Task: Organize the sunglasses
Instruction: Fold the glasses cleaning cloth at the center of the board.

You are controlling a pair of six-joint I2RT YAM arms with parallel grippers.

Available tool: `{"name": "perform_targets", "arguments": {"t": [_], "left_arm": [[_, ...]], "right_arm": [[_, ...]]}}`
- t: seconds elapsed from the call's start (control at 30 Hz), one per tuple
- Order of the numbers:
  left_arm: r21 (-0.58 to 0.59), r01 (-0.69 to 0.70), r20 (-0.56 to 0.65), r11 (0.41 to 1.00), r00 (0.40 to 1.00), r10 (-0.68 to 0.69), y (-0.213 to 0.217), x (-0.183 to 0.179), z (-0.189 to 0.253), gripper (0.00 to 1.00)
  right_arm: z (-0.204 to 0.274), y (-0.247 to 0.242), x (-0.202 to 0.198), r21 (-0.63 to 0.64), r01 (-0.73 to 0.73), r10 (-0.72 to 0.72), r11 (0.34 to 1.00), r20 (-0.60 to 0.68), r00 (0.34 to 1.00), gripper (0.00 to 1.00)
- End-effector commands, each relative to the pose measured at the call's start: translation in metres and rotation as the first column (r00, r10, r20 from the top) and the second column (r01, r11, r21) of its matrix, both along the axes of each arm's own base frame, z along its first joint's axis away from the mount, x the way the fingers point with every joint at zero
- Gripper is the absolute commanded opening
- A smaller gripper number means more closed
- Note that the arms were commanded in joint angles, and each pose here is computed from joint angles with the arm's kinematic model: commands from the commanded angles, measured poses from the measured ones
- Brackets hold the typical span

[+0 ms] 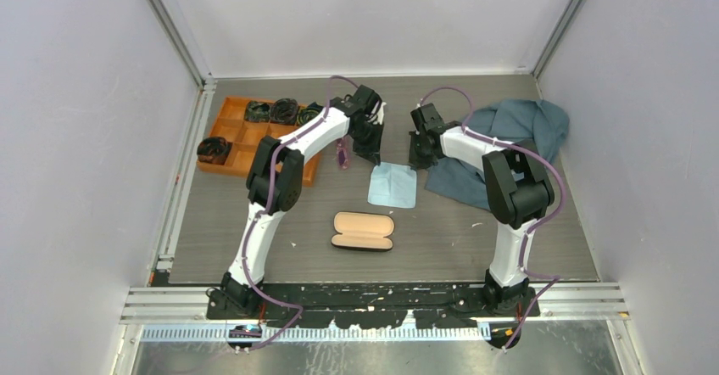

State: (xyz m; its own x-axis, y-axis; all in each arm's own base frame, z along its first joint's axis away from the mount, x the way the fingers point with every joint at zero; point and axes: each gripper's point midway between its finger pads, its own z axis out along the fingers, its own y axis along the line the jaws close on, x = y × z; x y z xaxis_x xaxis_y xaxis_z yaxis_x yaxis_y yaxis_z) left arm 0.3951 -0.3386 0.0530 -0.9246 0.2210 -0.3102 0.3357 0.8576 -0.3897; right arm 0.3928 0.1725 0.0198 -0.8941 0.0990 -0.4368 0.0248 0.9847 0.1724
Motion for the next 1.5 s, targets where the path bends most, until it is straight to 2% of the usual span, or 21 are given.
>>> {"name": "perform_targets", "arguments": {"t": [0.0, 0.87, 1.47], "left_arm": [[-0.05, 0.01, 0.04, 0.999, 0.999, -0.008, -0.01, 0.006, 0.026, 0.0], [-0.053, 0.019, 0.05, 0.998, 0.999, -0.017, -0.006, 0.0, 0.033, 0.0], [-0.059, 0.024, 0.032, 0.998, 0.999, -0.022, 0.004, -0.023, 0.033, 0.0]], "right_arm": [[0.02, 0.007, -0.001, 0.029, -0.023, 0.022, 0.999, 0.029, 0.999, 0.01], [0.052, 0.006, -0.015, 0.086, -0.027, 0.017, 0.996, 0.114, 0.993, 0.01], [0.056, 0.011, -0.036, 0.12, -0.056, 0.044, 0.991, 0.101, 0.994, 0.01]]}}
